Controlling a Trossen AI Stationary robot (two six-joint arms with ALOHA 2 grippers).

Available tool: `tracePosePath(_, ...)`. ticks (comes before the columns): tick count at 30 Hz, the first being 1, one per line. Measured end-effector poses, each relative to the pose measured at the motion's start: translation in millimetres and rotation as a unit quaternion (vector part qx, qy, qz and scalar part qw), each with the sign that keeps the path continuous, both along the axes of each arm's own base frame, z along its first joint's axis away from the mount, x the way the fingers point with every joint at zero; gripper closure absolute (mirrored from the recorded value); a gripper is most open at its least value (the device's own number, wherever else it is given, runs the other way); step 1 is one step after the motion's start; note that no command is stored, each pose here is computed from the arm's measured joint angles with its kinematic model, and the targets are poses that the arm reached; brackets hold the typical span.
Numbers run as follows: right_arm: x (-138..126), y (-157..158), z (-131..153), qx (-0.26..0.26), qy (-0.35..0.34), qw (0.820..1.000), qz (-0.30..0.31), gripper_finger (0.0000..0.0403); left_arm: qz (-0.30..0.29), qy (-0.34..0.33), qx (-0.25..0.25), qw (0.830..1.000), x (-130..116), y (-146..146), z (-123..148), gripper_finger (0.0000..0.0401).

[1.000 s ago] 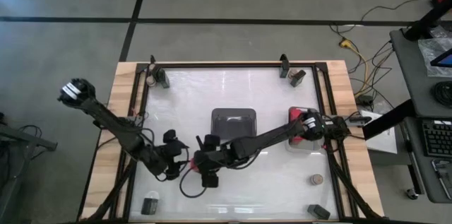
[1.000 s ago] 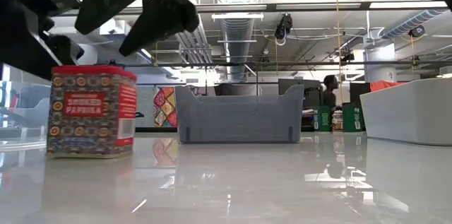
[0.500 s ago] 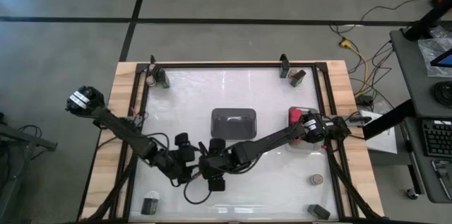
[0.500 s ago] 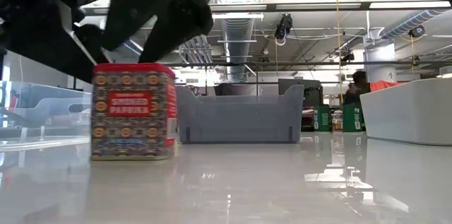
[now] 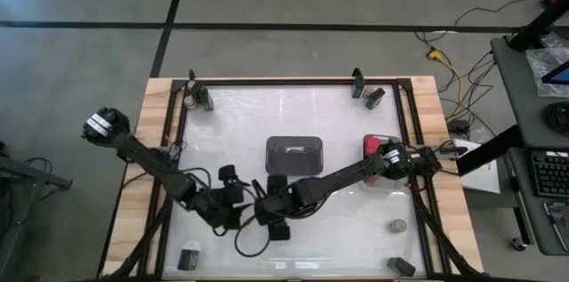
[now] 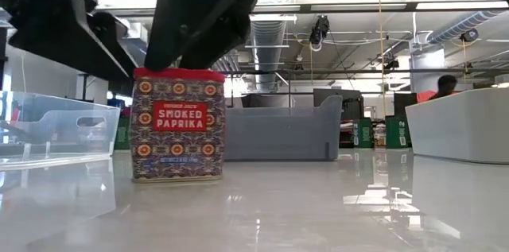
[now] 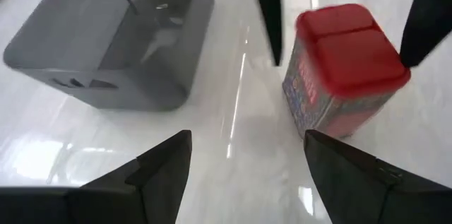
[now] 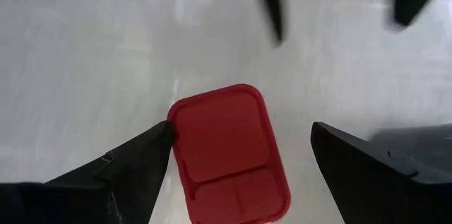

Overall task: Sort spices by type
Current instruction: Put the red spice can into the white bin

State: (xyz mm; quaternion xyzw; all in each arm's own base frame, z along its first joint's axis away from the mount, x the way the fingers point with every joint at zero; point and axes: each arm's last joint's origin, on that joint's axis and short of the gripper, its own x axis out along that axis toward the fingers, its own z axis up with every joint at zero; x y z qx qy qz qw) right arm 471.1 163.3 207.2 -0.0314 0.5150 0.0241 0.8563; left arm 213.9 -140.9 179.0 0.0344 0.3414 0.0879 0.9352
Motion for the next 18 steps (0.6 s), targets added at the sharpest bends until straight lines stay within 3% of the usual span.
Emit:
tracePosePath(9,0.5,-2.4,-4.3,-0.01,0.008,0.999,0.033,0.0089,0.023,-0.058,-0.019,0.998,-26.7,16.1,-1.5,0.0143)
tracePosePath(18,1.0,-3.9,-3.7,-0.019,0.007,0.999,0.048,0.0077,0.02,-0.062,-0.018,0.998,-26.8,16.2,-3.5,0.0143)
